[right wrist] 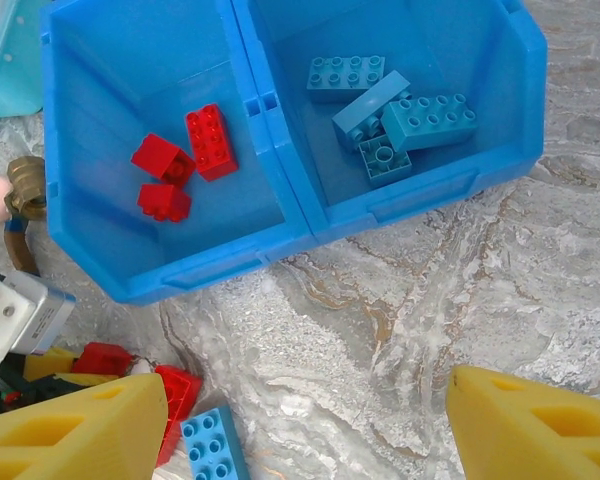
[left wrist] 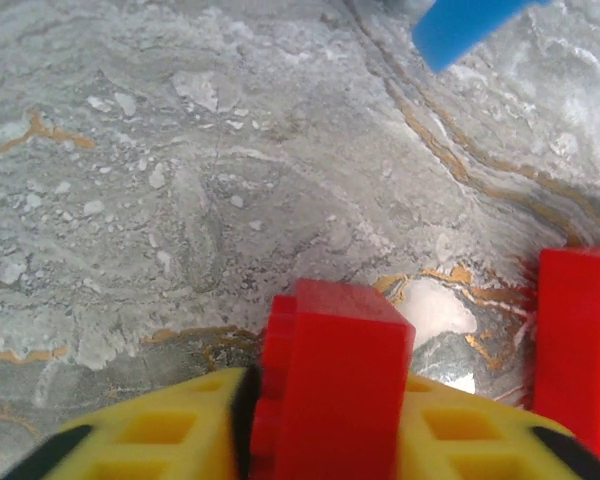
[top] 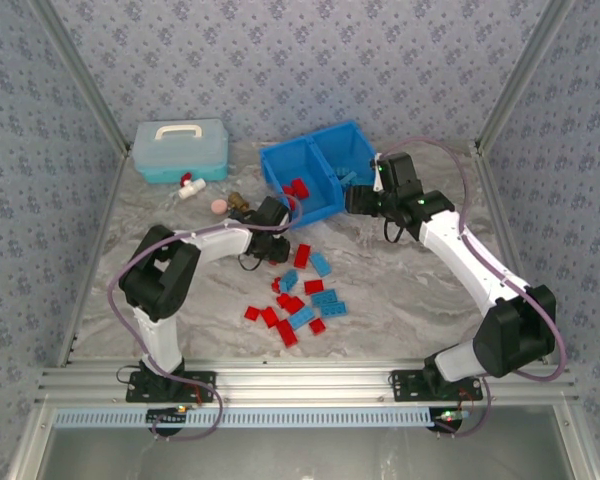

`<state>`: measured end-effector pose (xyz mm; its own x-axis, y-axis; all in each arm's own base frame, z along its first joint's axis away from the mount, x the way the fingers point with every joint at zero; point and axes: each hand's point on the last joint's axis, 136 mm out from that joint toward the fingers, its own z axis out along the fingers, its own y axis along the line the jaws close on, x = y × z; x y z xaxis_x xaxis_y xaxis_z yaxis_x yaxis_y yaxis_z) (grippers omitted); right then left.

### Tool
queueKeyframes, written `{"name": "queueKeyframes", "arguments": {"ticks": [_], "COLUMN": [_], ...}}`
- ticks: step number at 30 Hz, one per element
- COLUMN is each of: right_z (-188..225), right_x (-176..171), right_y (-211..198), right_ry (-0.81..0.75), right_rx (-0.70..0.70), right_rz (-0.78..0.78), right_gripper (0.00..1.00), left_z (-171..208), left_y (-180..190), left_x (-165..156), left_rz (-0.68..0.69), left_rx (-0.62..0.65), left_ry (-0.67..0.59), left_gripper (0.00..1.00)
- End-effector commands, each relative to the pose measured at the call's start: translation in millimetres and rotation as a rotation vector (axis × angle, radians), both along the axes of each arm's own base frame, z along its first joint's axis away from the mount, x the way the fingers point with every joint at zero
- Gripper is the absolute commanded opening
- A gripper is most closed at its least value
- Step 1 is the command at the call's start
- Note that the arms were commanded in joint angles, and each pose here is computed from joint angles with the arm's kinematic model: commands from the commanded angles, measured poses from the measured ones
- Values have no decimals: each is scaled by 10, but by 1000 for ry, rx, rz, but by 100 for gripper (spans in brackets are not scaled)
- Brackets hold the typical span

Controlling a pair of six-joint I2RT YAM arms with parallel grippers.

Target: Sort the legos into containers by color

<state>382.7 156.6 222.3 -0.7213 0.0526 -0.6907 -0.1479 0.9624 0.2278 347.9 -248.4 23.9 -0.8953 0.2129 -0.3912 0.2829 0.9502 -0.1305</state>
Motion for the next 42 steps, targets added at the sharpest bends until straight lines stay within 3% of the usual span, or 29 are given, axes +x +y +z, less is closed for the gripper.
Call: {"name": "queueKeyframes", "arguments": {"ticks": [1,4,9,13,16,22,27,31,34,38,42], "right_z": [146,242,435,461,435,402,364,384,265,278,195], "right_x": [-48,-52,-112,-158,-179,-305,-405,-426,-462,-452,-410], "right_y": [7,12,-18,-18,-7,-45,-91,-79,-80,-68,-53], "right_ry": [-9,-27,-71,-87,-83,-61,-53,-54,-29,-35,-18], "right_rx": [25,37,59,85,93,73,76,86,73,71,58], "right_rz": [-13,-18,-35,-52,-55,-55,-66,-67,-64,-63,-63], "right_gripper": [79,85,94,96,95,96,96,96,96,96,96], "left_z": [-130,100,1061,1821,2091,2145,1768,1511,1464,1653,2005], "left_y": [-117,-156,-244,-274,-393,-628,-693,-812,-831,-834,-843], "left_x": [-107,-79,85,464,838,1681,2182,2310,2330,2281,2181], "left_rz": [-22,-7,-30,-28,-36,16,95,104,110,103,88], "left_rx": [-57,-117,-190,-147,-122,-125,-103,-126,-137,-161,-202], "left_ry": [60,29,-147,-328,-425,-498,-471,-445,-440,-449,-477], "left_gripper": [23,13,12,11,10,8,12,15,24,38,44]}}
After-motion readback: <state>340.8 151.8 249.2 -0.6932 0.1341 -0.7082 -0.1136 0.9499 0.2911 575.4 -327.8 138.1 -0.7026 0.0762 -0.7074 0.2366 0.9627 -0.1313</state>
